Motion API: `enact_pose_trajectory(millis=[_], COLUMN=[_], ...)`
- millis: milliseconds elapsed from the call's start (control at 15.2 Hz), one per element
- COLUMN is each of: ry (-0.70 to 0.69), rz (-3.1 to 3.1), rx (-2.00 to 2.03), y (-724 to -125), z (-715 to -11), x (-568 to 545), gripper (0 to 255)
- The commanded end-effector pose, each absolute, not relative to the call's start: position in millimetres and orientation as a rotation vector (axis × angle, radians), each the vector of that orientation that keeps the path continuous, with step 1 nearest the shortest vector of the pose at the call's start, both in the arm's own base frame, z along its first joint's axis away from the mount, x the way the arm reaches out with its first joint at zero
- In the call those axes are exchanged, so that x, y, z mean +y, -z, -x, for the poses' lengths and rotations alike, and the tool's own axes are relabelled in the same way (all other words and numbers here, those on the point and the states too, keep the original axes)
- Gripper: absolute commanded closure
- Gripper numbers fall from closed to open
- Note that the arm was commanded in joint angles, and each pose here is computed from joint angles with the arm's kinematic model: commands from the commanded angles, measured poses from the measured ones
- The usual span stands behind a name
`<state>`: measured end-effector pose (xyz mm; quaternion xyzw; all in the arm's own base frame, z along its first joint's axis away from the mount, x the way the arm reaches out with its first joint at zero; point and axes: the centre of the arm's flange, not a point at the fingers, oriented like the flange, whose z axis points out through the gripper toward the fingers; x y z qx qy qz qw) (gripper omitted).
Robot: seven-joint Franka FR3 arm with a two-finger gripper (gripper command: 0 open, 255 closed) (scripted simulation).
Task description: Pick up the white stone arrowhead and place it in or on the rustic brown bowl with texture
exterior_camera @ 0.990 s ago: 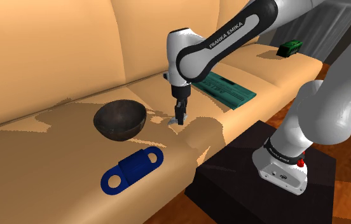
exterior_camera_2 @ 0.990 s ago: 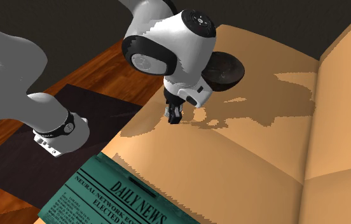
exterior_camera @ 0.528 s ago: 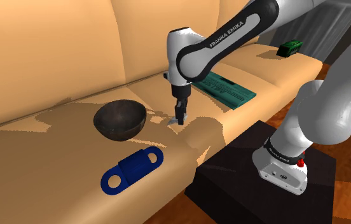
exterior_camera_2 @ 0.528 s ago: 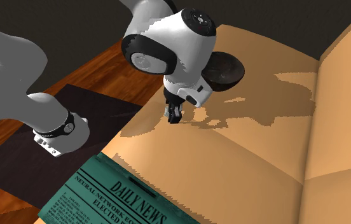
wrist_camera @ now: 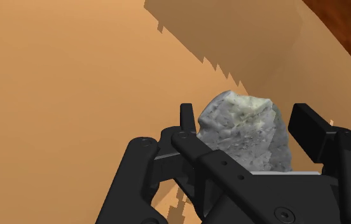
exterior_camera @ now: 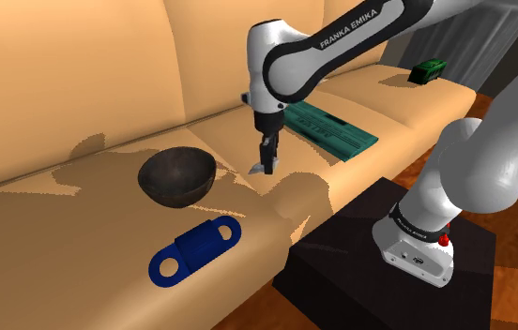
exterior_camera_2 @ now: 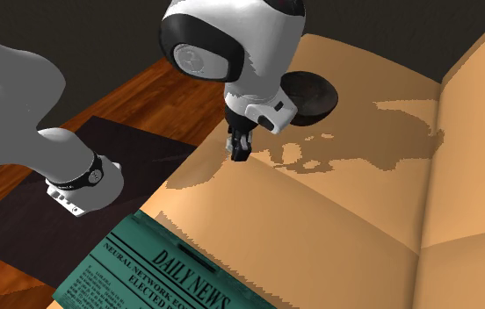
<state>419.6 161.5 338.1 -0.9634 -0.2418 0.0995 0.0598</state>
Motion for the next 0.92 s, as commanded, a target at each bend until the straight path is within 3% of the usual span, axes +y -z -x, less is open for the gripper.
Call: enact_pose_trajectory(millis=[0,858], ry=[-0.302,-0.302], rz=[2.916,2.916], rx=[-0.732,-0.732], y=[-349,-418], z=[-420,-420], x=[162,162], gripper=[255,255])
